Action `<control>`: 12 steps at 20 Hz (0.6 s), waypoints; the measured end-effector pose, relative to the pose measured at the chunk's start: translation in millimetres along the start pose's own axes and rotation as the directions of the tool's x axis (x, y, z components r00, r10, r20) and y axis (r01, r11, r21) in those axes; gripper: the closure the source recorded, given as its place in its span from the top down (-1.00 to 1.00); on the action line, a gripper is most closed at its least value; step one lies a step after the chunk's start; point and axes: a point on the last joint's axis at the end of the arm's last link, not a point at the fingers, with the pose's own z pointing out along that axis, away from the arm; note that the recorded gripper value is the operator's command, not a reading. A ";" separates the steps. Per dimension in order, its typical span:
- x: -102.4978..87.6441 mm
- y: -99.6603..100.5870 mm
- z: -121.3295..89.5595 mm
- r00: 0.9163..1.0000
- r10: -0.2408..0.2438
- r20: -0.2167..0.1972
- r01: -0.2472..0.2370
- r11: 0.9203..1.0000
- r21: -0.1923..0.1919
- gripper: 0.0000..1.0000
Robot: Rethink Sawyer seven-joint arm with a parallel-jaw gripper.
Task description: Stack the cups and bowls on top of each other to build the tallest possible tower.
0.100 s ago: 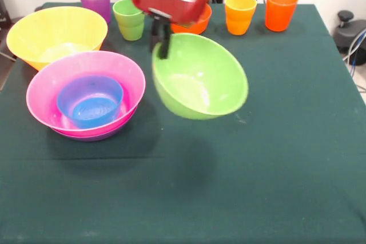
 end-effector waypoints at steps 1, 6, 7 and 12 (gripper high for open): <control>-2.8 -6.7 0.3 1.000 0.010 -0.004 -0.010 1.000 0.005 -1.00; -5.0 -16.5 0.5 0.998 0.039 -0.041 -0.039 0.999 0.009 -1.00; -4.7 -15.8 -0.3 0.998 0.044 -0.048 -0.044 0.999 0.007 -1.00; -4.4 -11.3 -5.5 0.995 0.066 -0.079 -0.067 0.998 -0.006 -1.00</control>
